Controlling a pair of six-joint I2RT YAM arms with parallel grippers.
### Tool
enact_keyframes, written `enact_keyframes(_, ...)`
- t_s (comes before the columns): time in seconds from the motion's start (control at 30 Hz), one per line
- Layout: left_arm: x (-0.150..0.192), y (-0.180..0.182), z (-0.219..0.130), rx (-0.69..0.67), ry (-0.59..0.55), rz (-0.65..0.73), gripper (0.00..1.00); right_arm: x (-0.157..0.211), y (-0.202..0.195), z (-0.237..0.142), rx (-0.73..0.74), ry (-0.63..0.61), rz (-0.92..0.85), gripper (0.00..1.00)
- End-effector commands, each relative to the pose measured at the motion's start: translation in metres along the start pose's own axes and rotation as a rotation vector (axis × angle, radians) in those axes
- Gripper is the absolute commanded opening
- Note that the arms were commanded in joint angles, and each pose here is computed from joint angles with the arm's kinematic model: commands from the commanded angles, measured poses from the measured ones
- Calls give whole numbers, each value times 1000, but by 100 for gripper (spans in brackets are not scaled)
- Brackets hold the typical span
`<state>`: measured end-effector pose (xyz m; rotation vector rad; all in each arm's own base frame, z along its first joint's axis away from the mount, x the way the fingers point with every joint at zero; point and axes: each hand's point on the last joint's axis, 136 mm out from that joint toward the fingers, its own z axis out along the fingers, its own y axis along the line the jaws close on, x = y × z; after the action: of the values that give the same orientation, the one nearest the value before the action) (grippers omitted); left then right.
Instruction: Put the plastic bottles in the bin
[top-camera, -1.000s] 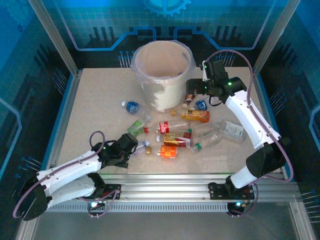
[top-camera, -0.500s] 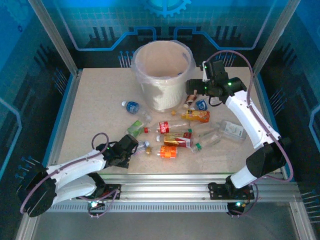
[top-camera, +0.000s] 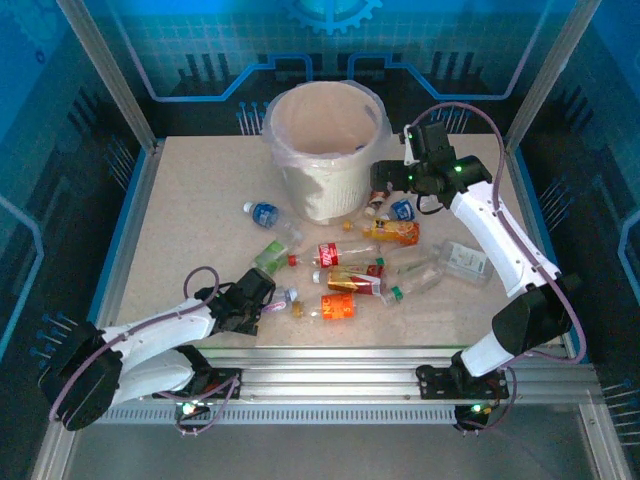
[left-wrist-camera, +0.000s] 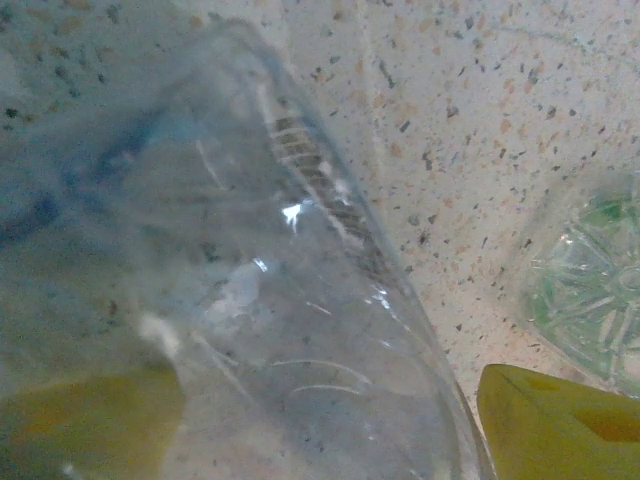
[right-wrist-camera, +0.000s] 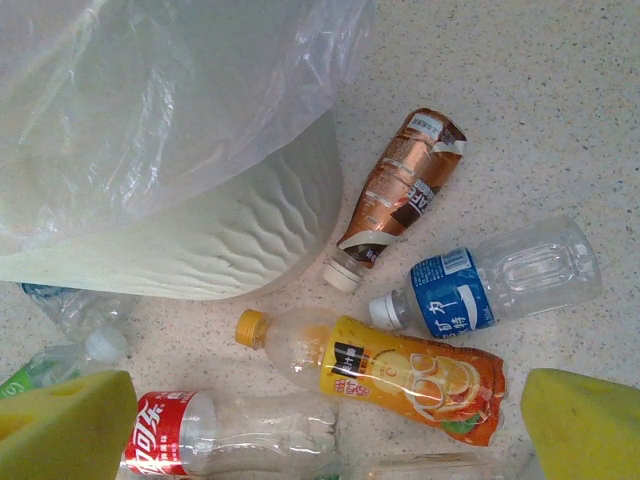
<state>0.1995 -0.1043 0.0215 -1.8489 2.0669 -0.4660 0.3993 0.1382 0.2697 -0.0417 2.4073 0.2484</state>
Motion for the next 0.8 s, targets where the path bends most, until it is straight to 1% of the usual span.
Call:
enact_keyframes(0.0,-11,-22,15,111,-56,-148,78,2,-1,3,-16,11,25,100)
enact_keyframes(0.3,-10,-40,20,180,-52,-166,73,12,5,5,-41,37,1,100)
enact_keyframes(0.43,-10,-46,17,203,-58,-160,70,20,11,0,-62,42,-30,100)
enact_keyframes(0.53,-13,-54,10,236,-73,-135,67,31,12,-11,-50,54,-45,100)
enact_keyframes(0.63,-19,-65,-4,272,-105,-82,64,57,14,-26,-40,115,-27,100)
enact_keyframes(0.77,-27,-79,-24,321,-154,-10,57,111,27,-48,-63,226,-10,100)
